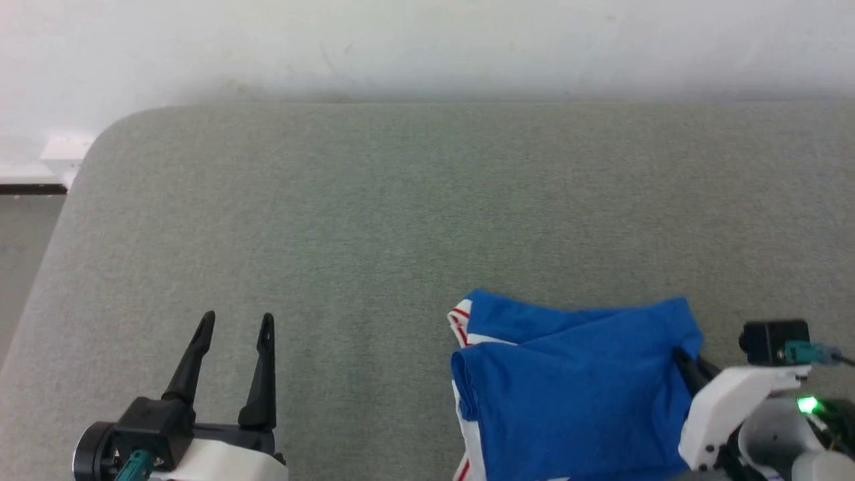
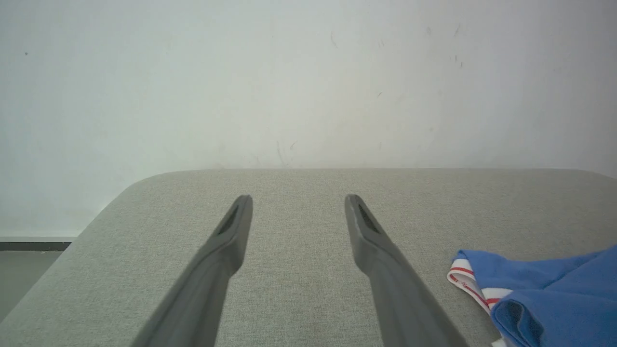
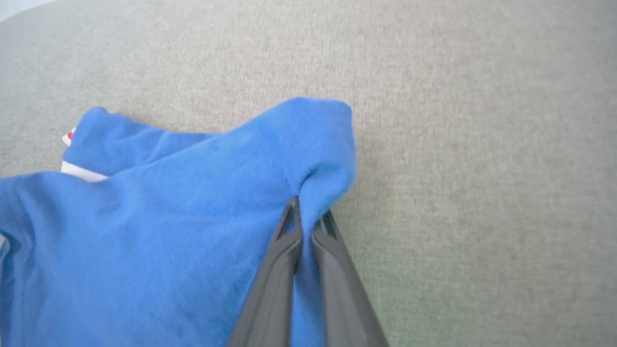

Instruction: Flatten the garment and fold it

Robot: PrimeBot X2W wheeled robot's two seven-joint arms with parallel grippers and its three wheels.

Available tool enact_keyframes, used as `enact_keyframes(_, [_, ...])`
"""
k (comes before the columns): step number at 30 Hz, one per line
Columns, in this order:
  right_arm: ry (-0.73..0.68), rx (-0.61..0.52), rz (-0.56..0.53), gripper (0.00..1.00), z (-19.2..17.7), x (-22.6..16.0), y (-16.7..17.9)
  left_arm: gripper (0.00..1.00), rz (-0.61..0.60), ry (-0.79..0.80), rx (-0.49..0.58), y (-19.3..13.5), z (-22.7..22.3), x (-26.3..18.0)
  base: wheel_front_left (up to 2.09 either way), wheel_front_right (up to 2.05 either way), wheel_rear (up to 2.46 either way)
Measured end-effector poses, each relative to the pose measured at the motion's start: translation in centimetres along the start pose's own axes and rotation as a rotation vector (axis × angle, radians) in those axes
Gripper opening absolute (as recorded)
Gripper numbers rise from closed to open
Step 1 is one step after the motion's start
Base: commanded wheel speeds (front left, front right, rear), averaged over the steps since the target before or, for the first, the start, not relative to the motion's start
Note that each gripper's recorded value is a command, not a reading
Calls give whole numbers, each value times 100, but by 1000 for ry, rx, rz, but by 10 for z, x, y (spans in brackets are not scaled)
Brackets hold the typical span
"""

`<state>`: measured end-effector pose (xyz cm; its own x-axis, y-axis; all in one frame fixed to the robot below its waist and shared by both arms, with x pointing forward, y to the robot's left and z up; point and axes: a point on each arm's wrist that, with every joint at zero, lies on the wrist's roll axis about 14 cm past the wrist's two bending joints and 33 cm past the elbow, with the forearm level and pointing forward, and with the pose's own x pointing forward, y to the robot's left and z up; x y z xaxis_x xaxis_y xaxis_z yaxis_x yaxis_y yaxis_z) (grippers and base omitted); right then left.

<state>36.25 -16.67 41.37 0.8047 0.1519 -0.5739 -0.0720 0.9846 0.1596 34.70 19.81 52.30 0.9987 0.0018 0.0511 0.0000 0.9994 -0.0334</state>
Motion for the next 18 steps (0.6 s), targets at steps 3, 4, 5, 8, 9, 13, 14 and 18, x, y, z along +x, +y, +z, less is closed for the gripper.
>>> enact_keyframes(3, [-59,-41,-4,0,24,0,-3,100,-29,-10,-8,-9,2,6,0,0,0])
enact_keyframes(4, [-76,-55,-8,0,32,0,-5,100,-39,-11,-9,-12,2,8,0,0,0])
enact_keyframes(5, [-91,-70,-13,0,39,0,-7,100,-49,-12,-11,-15,2,10,0,0,0])
enact_keyframes(8, [-122,-115,-38,0,59,2,-19,100,-78,-17,-7,-22,2,20,0,0,0])
enact_keyframes(9, [-128,-130,-50,0,65,3,-24,100,-88,-22,-4,-24,3,24,0,0,0])
enact_keyframes(13, [-133,-163,-106,0,82,9,-48,100,-128,-30,-1,-35,2,39,0,0,0])
enact_keyframes(14, [-132,-173,-123,0,86,10,-55,100,-138,-30,1,-37,2,43,0,0,0])
enact_keyframes(18, [-118,-210,-201,0,100,15,-87,100,-174,-20,13,-46,-4,58,0,0,0])
